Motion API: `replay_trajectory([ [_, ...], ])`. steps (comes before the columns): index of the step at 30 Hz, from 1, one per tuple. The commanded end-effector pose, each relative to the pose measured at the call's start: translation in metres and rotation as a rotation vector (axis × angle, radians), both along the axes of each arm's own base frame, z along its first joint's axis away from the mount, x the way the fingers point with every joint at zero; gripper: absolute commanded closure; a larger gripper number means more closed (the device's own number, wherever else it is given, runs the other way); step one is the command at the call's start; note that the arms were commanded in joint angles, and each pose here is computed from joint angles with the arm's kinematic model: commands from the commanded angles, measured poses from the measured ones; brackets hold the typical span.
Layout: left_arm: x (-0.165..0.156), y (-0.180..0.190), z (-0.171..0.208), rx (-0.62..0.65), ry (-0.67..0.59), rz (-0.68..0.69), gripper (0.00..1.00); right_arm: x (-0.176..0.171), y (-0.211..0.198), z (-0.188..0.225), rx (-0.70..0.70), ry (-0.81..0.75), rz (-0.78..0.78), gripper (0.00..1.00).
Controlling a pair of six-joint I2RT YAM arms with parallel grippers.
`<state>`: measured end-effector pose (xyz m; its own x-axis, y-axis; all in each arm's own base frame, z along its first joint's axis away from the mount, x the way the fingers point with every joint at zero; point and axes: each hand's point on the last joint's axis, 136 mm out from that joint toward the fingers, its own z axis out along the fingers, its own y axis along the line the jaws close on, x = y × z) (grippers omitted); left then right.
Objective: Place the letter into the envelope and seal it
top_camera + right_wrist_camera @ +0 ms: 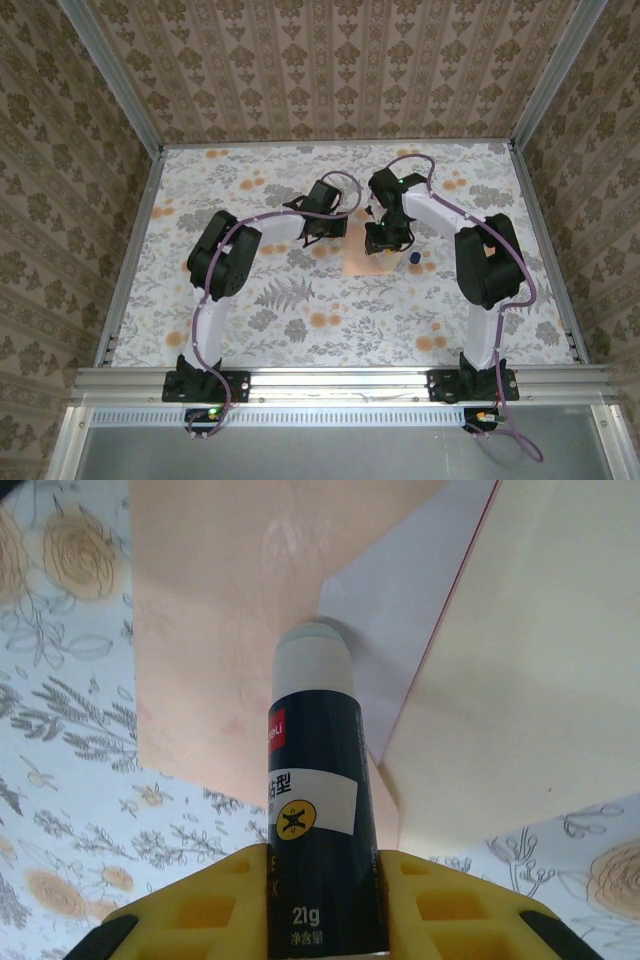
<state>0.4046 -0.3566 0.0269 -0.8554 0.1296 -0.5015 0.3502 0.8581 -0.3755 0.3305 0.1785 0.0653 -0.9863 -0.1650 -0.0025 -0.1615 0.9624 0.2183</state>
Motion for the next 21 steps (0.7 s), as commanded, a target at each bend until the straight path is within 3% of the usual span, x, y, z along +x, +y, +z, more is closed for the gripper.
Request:
replay_trajectory([
  [1,-0.013,0.005,-0.003,0.026,0.049,-0.003,1.0,-0.029,-0.011,-0.006,-0.053,0.099,0.013,0.99],
  [15,-0.014,0.005,-0.004,0.03,0.053,-0.006,1.0,0.022,-0.008,-0.025,-0.06,0.073,-0.012,0.99],
  [21,-0.014,0.006,-0.004,0.031,0.05,-0.002,1.0,0.011,-0.007,-0.014,-0.052,0.076,0.001,0.99],
])
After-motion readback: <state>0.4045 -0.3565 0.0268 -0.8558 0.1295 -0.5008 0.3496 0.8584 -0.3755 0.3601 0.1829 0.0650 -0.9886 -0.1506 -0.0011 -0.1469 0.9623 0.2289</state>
